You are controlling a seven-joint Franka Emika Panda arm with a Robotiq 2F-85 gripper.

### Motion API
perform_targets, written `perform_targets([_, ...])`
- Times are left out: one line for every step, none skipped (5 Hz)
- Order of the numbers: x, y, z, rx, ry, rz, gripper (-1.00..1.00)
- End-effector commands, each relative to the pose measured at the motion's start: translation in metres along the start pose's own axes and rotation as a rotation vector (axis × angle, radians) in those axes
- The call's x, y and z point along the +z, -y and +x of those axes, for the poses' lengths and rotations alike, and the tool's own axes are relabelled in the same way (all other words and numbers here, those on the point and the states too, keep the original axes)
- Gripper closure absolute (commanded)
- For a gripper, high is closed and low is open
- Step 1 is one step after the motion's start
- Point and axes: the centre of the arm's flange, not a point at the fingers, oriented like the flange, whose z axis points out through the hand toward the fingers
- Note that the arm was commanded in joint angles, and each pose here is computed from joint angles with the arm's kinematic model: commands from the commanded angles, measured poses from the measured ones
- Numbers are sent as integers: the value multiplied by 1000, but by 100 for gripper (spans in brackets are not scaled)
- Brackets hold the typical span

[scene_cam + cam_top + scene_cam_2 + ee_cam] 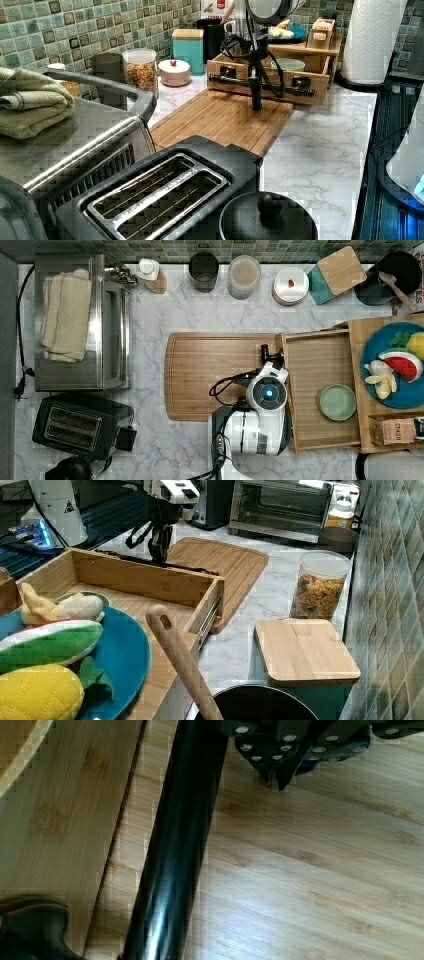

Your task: Close the drawer.

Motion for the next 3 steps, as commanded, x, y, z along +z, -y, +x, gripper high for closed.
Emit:
perform_targets([-61,-127,-13,163,-124,-10,100])
perform_targets([-66,-144,-18,184,-160,-20,100])
perform_targets([-86,-170,-28,228,-175,-48,100])
